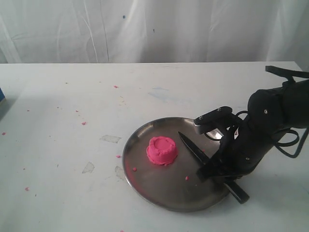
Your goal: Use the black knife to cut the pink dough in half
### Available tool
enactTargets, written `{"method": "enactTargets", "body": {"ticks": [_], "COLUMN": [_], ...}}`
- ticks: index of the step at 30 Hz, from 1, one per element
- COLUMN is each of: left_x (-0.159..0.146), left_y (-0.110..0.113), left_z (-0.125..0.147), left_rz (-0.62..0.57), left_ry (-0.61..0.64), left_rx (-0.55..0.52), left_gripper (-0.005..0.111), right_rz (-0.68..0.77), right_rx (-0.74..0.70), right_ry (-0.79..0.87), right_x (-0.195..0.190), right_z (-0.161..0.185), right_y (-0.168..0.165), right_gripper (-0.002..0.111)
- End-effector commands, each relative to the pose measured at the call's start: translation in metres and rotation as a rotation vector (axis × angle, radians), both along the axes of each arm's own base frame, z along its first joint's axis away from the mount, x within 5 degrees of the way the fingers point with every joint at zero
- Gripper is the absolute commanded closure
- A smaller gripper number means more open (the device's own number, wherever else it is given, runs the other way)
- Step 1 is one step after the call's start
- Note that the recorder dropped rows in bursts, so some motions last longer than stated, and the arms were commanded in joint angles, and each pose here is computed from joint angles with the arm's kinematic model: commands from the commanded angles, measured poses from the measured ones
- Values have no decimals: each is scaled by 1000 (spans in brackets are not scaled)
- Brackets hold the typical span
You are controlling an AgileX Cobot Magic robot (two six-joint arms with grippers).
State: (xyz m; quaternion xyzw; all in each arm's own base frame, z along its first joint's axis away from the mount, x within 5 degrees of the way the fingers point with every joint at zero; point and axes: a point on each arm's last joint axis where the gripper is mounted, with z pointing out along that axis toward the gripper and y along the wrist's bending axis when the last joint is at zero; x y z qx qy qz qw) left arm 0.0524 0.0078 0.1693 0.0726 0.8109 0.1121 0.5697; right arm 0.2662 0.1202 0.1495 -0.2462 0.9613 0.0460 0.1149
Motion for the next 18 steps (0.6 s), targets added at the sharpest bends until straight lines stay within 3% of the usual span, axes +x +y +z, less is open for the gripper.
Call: {"method": "enactTargets", "body": {"ticks": [1, 5, 12, 18], "left_x": [0, 0, 0, 0], "left_y": [0, 0, 0, 0], "left_z": [0, 0, 0, 0], "left_rz": [-1, -1, -1, -1], "left_ry": [-5, -5, -5, -5], "left_rx": [-1, -1, -1, -1], "left_gripper": [107, 107, 107, 107], "right_rz": [11, -2, -1, 19], "right_rx": [-14, -25, -29, -36], "right_ry": [20, 73, 84, 103], "right_x": [1, -6, -11, -12], "right_z": [3, 15, 16, 14], "right_y": [0, -2, -4, -4], "right_gripper": [89, 100, 101, 83]}}
